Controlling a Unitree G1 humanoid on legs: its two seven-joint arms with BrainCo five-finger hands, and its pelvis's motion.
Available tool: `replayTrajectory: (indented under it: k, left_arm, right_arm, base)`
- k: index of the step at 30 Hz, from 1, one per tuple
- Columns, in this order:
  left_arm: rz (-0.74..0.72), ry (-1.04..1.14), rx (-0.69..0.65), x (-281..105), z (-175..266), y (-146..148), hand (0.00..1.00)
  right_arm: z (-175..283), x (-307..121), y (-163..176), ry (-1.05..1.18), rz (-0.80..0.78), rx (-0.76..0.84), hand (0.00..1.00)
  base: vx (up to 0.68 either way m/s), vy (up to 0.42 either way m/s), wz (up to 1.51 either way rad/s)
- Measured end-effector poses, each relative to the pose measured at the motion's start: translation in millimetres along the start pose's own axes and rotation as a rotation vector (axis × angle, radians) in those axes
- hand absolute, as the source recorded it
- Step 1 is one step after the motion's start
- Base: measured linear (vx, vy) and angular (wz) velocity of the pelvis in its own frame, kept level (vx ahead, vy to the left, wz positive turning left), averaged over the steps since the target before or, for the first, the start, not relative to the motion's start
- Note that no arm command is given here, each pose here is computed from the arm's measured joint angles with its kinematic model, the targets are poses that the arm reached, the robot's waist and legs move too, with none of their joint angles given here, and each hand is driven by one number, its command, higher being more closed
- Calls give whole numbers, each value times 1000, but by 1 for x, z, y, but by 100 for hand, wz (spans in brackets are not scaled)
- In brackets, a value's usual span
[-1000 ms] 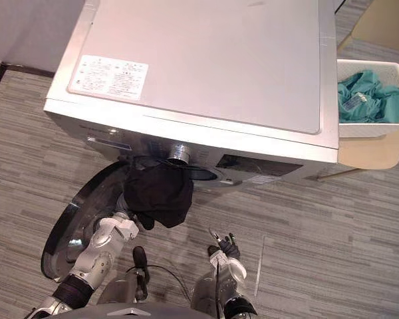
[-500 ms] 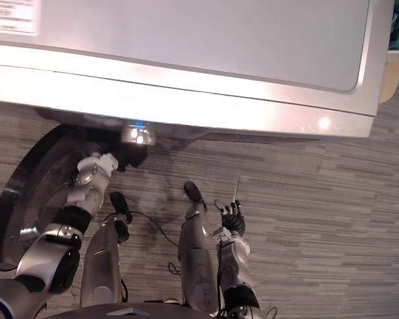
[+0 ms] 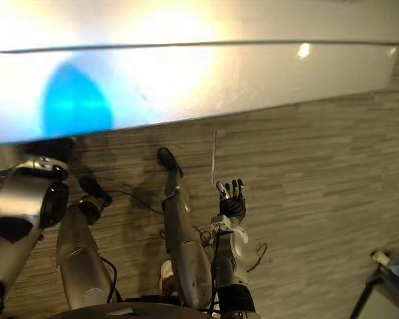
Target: Pick up the laundry basket with both hands and put the clothes into the washing machine.
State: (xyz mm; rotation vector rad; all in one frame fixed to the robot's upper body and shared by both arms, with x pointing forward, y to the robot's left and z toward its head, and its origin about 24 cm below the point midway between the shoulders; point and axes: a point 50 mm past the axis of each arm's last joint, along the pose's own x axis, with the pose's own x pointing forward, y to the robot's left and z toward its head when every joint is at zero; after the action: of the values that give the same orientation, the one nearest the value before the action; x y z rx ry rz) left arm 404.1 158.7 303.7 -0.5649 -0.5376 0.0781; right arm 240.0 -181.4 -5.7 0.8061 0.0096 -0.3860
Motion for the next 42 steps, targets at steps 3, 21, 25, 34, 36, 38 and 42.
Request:
replayTrajectory:
  k: [3, 21, 25, 34, 36, 38, 42]
  left_arm:
    - [-32, -59, -41, 9, 25, -14, 100]
    - [-156, -316, -109, 19, 120, -86, 0]
    - [-143, -439, 158, 14, 129, -92, 0]
    - [-95, -668, 631, 3, 141, -110, 0]
    - [-93, -690, 656, 2, 142, -112, 0]
    - [-73, -719, 676, -1, 145, -113, 0]
    - [-32, -659, 476, -4, 135, -99, 0]
  right_arm:
    - [-1, 0, -2, 4, -7, -2, 0]
    - [-4, -2, -24, 7, -128, 85, 0]
    - [-2, -2, -29, -2, -149, 87, 0]
    - [-1, -2, -28, -15, -110, 87, 0]
    - [0, -2, -28, -25, -110, 87, 0]
    - [1, -2, -27, -29, -107, 86, 0]
    - [2, -1, -27, -32, -108, 88, 0]
  base:
    - [-13, -66, -25]
    - [-22, -44, -1]
    - [1, -11, 4]
    - [20, -5, 12]
    - [25, -2, 12]
    - [29, 4, 8]
    - [34, 7, 15]
